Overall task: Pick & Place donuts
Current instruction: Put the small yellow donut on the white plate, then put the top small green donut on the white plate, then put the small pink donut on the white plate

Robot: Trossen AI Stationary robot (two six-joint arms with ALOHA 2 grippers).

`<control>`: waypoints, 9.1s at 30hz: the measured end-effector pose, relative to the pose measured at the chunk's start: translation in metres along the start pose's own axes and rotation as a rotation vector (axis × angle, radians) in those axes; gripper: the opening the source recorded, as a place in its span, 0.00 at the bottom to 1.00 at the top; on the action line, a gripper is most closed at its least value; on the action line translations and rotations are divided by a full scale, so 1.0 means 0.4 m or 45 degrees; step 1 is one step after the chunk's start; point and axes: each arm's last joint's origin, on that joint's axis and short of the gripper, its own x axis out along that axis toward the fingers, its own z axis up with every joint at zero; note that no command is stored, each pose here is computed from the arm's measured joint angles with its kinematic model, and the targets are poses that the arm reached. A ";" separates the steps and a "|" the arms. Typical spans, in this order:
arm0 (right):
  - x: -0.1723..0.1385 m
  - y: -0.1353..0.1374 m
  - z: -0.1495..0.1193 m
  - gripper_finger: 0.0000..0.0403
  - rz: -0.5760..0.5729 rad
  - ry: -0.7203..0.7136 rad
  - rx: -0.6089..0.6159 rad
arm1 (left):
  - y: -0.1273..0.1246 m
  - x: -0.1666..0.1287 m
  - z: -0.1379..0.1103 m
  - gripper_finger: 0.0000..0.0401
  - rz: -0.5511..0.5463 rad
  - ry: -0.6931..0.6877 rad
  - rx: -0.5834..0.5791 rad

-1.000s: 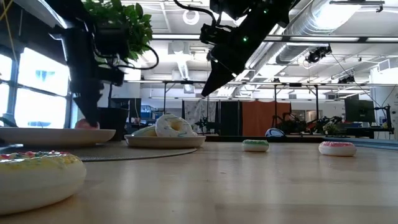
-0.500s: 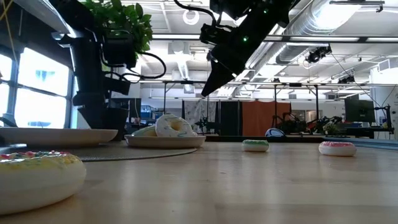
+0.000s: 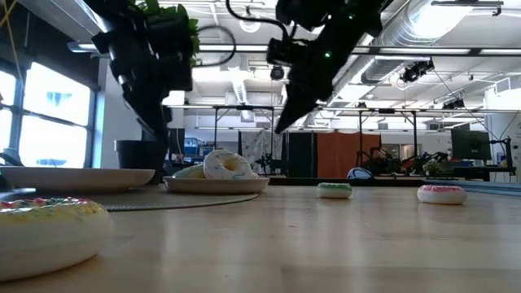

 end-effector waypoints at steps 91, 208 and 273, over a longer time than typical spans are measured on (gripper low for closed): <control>-0.015 0.018 0.073 0.38 0.131 -0.397 -0.071 | -0.120 0.036 -0.101 0.12 0.777 0.328 -0.262; 0.327 0.272 0.294 0.01 -0.040 -0.689 -0.230 | -0.362 -0.291 -0.116 0.43 0.755 -0.589 -0.094; -0.152 0.342 0.166 0.32 0.042 0.674 -0.312 | -0.366 -0.287 -0.118 0.43 0.701 -0.519 -0.076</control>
